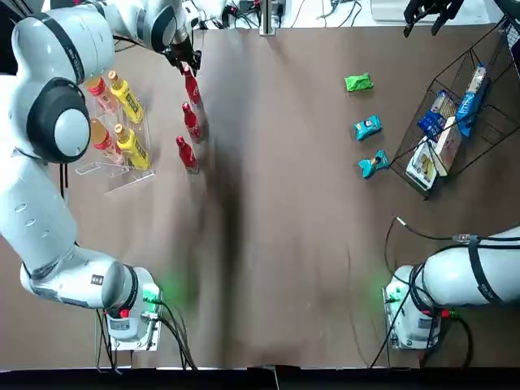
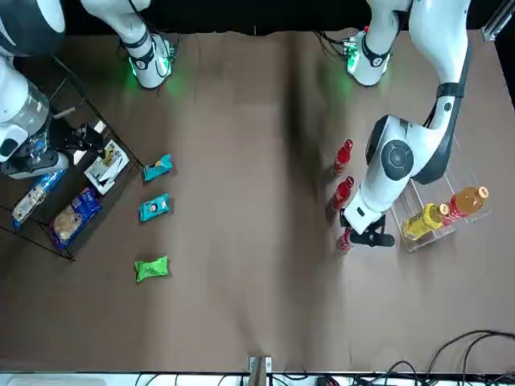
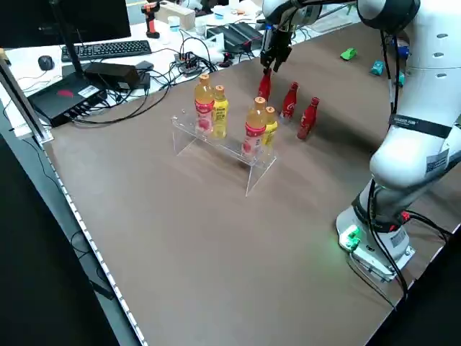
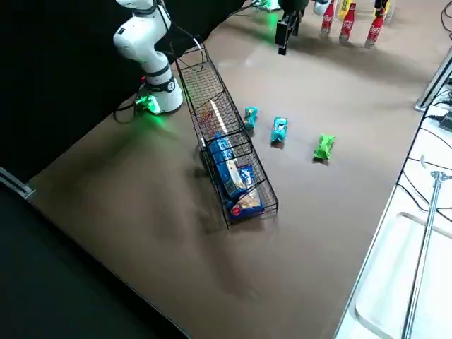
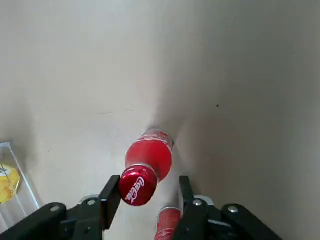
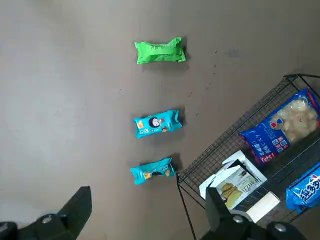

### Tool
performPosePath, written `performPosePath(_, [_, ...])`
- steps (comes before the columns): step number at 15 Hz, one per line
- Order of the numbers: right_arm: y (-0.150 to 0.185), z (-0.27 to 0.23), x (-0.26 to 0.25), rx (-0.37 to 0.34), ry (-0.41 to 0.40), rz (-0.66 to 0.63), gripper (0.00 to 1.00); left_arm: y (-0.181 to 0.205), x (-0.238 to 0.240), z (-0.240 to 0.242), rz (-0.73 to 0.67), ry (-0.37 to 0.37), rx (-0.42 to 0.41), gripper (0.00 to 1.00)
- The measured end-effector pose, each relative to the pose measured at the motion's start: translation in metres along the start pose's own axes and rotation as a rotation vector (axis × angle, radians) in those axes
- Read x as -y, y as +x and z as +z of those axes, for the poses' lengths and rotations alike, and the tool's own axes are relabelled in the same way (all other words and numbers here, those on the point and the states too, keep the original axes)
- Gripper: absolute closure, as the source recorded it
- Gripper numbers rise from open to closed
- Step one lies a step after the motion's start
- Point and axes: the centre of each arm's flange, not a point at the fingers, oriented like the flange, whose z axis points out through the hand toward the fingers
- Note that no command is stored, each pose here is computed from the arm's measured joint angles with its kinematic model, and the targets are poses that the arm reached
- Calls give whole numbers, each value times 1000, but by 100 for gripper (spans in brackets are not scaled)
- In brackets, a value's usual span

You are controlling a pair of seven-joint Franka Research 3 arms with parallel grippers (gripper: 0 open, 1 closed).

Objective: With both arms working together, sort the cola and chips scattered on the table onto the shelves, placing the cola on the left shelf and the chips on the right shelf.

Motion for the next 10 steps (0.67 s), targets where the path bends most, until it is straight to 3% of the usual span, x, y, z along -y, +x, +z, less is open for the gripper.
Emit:
performPosePath(6, [2,-2,1,-19,-1,-1,0,1,3,3,15,24,-4,50])
performPosePath(10, [3,-3,-1,-29,-2,2,0,1,3,5,16,28,-3,60])
